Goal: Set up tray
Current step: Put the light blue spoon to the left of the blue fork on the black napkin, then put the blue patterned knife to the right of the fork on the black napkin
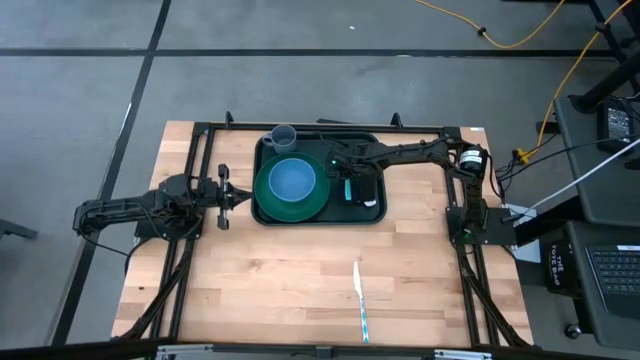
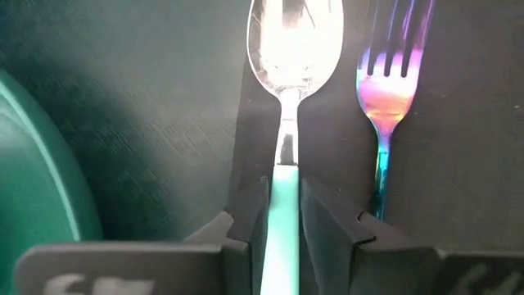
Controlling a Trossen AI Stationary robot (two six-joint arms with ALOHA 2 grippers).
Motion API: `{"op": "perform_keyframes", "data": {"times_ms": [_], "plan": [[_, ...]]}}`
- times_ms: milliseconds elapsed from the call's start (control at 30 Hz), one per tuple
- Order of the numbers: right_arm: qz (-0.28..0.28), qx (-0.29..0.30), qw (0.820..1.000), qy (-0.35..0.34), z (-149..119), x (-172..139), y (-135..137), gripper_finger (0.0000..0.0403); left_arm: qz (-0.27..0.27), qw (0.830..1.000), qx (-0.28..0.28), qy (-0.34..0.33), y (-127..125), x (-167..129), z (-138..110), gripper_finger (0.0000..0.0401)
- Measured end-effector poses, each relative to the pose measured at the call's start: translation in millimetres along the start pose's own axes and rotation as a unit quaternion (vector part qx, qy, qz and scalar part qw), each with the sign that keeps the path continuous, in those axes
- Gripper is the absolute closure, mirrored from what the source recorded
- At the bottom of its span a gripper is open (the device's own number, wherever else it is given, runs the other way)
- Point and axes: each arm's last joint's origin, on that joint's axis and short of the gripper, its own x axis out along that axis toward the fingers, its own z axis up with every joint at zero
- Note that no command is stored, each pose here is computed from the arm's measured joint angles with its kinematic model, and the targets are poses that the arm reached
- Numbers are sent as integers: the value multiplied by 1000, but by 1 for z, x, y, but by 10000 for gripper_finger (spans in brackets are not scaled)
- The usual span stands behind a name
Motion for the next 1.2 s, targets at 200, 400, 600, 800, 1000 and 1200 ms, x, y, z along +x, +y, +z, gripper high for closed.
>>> {"op": "perform_keyframes", "data": {"times_ms": [200, 400, 600, 800, 1000, 1200], "plan": [[0, -10, 1000, 0, 0, 0, 0, 322, 0, 1000, 0, 0, 0, 0, 0, 398], [5, -21, 1000, 7, 1, -3, 1, 322, 0, 1000, 0, 0, 0, 0, 0, 398], [5, -34, 999, 5, 11, -12, 7, 322, 0, 1000, 0, 0, 0, 0, 0, 398], [-27, -52, 998, 11, 20, -25, 8, 322, 0, 1000, 0, 0, 0, 0, 0, 398], [-39, -111, 993, -17, 28, -50, 22, 322, 0, 1000, 0, 0, 0, 0, 0, 398], [-12, -216, 976, -32, 7, -82, 47, 322, 0, 1000, 0, 0, 0, 0, 0, 398]]}}
